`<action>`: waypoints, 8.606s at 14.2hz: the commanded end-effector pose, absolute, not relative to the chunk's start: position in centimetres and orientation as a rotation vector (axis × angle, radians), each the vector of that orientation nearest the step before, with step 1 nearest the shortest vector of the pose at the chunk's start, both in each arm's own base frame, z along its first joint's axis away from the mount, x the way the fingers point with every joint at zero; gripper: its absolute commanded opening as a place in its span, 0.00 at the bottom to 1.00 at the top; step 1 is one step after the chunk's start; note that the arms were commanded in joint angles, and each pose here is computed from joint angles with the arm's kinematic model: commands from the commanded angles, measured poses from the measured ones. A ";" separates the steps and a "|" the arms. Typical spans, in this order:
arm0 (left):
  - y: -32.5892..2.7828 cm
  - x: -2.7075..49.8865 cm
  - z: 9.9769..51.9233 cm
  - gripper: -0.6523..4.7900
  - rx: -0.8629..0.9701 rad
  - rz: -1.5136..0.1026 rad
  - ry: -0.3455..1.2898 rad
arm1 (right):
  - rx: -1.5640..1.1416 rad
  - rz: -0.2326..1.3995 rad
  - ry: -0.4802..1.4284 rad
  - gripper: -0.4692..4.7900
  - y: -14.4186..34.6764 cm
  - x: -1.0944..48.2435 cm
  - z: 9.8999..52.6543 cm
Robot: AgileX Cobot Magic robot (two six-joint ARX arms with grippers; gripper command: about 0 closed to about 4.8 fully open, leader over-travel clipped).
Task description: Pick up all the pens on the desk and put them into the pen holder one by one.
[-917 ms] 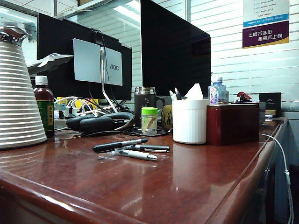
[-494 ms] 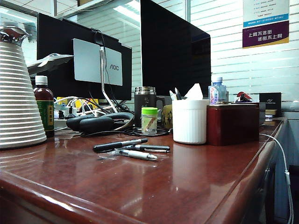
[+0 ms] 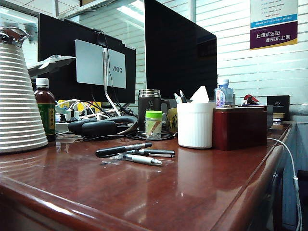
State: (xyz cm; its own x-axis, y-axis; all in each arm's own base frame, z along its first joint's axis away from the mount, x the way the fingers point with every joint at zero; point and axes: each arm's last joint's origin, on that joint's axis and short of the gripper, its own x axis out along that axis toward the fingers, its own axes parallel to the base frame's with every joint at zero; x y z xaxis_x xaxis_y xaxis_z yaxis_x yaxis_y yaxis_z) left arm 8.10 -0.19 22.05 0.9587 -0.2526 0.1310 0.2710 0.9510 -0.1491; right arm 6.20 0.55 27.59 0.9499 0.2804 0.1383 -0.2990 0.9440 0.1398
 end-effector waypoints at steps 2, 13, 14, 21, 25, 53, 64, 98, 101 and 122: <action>-0.4 7.0 28.3 0.98 -0.077 -0.315 -0.152 | -0.159 0.381 -0.123 0.62 0.7 7.5 35.3; -8.5 17.2 28.8 1.00 0.195 -0.616 0.358 | -0.346 0.857 0.266 0.62 12.2 21.3 33.2; -9.6 17.5 28.0 1.00 0.221 -0.629 0.400 | -0.384 0.874 0.325 0.62 14.1 21.9 31.7; -11.6 20.6 24.3 1.00 0.260 -0.542 0.661 | -0.615 1.078 0.506 0.61 19.9 26.8 24.1; -11.6 20.6 23.5 1.00 0.231 -0.524 0.753 | -0.719 1.087 0.463 0.61 22.4 30.2 23.2; -11.0 19.8 22.6 1.00 0.297 -0.449 0.882 | -1.065 1.226 0.285 0.09 26.7 32.6 16.8; -11.3 20.4 23.2 1.00 0.268 -0.457 0.790 | 0.032 0.733 -0.060 0.09 16.7 33.2 34.0; -12.1 21.5 24.3 1.00 0.192 -0.550 0.651 | 0.122 0.742 -0.060 0.56 12.8 33.2 25.9; -12.1 21.3 24.0 1.00 0.121 -0.540 0.706 | -0.073 0.914 0.180 0.56 13.4 30.3 28.4; -11.4 19.6 22.3 1.00 0.217 -0.624 0.953 | -0.558 1.083 0.689 0.55 23.5 33.3 16.4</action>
